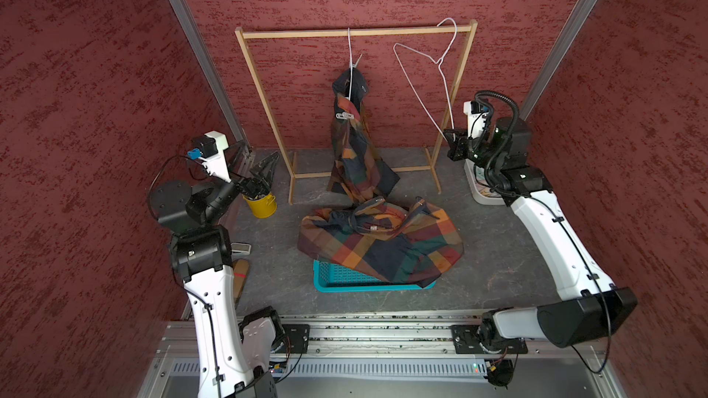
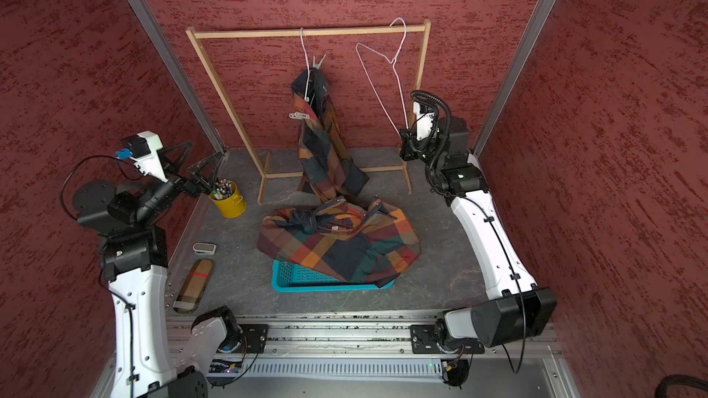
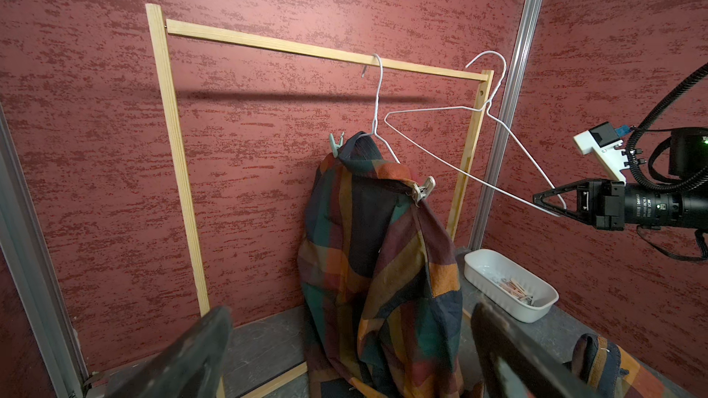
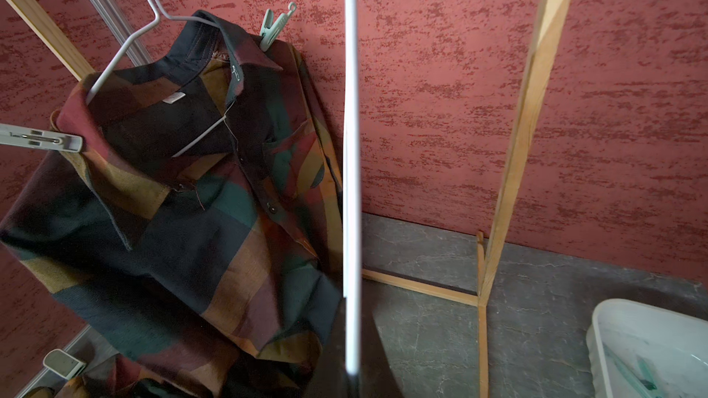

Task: Remove the clothespins securing long-sleeve shirts to the hanger
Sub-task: Place the hanger on the clothesline.

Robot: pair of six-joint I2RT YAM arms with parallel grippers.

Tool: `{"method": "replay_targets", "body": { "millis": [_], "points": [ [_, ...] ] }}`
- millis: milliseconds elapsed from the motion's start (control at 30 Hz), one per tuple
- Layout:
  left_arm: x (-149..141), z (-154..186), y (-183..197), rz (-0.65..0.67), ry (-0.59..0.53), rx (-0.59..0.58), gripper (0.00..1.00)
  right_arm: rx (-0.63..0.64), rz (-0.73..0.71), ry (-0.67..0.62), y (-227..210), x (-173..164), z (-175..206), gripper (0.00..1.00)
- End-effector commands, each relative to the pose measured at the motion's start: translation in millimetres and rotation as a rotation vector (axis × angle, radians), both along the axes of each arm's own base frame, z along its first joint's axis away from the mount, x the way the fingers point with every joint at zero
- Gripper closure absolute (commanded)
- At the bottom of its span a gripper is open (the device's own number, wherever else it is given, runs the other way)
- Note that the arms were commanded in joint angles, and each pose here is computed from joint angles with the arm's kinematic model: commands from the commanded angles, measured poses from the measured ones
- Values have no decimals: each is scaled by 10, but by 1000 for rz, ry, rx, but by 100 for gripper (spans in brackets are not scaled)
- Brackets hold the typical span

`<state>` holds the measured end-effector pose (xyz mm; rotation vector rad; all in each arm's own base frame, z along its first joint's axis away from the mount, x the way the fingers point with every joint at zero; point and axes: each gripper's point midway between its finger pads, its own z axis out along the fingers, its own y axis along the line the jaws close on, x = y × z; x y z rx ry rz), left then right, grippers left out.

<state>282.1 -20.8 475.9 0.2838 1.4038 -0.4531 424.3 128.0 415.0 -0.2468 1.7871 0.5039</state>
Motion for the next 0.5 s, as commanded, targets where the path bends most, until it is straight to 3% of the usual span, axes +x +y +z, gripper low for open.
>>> {"method": "replay_targets", "body": {
  "millis": [0,300,467],
  "points": [
    [4,-75,-36,-20,15,8,0,11,42,-7,30,-36,90,100],
    [38,-136,-41,-26,33,4,1,17,21,23,-15,66,-84,100],
    [40,-151,-49,-28,37,9,1,40,27,-74,-17,-25,128,100]
  ]
}}
